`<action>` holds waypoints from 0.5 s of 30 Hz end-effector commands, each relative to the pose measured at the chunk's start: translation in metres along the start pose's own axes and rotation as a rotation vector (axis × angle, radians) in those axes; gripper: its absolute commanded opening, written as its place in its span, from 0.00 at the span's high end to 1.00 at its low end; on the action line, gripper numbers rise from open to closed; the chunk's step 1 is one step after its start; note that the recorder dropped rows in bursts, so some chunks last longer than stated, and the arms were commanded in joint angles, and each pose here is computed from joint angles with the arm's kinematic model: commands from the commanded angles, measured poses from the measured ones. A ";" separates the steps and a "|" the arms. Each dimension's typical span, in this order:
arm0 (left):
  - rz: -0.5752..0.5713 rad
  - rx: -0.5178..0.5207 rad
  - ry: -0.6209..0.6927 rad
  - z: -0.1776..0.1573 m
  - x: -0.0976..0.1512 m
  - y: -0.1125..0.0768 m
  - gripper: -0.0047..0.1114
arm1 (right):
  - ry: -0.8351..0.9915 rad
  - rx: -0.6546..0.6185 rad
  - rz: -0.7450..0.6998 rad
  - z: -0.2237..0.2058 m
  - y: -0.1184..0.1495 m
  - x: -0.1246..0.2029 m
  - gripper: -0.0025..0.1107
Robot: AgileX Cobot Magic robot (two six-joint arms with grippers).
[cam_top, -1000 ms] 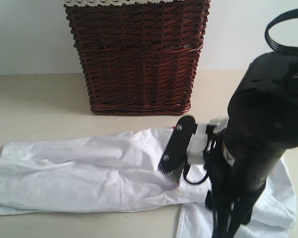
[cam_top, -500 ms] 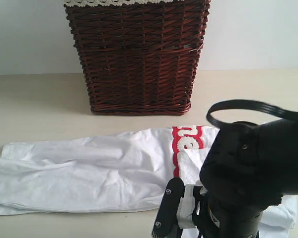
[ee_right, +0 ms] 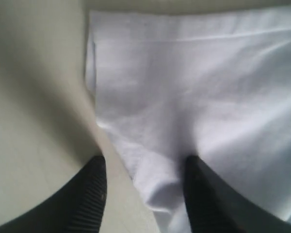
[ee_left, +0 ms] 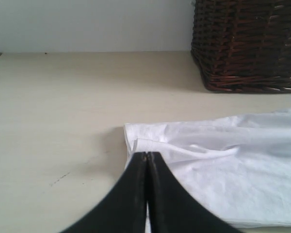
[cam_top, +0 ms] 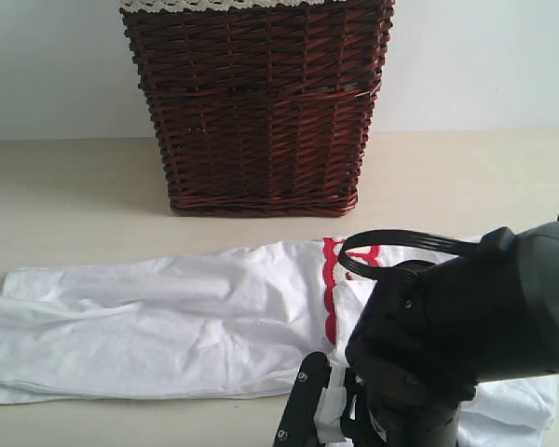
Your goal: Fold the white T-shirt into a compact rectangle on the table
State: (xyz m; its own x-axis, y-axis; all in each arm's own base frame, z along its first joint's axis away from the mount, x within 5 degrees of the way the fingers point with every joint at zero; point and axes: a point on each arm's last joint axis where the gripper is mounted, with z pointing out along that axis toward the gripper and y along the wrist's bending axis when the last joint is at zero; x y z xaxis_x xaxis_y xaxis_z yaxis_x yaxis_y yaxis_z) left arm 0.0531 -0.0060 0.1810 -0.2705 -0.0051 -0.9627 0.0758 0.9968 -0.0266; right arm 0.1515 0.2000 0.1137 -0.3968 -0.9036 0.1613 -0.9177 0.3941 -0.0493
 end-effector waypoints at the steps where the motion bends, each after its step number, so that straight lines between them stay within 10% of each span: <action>1: 0.000 -0.005 -0.009 0.000 -0.001 0.000 0.96 | 0.016 -0.005 -0.010 0.010 0.001 -0.003 0.80; 4: 0.000 -0.005 -0.009 0.000 -0.001 0.000 0.96 | 0.062 -0.012 -0.019 0.008 0.001 0.000 0.98; 15: 0.000 -0.005 -0.009 0.000 -0.001 0.000 0.96 | 0.152 -0.136 -0.143 -0.024 0.011 0.021 0.98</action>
State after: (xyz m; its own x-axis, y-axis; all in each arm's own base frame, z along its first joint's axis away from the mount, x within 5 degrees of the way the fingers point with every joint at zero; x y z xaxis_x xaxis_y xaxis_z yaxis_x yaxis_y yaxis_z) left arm 0.0531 -0.0060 0.1810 -0.2705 -0.0051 -0.9627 0.0758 0.9968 -0.0266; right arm 0.1394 0.1929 0.1282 -0.2809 -0.9126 0.2970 -0.9459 0.3157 0.0755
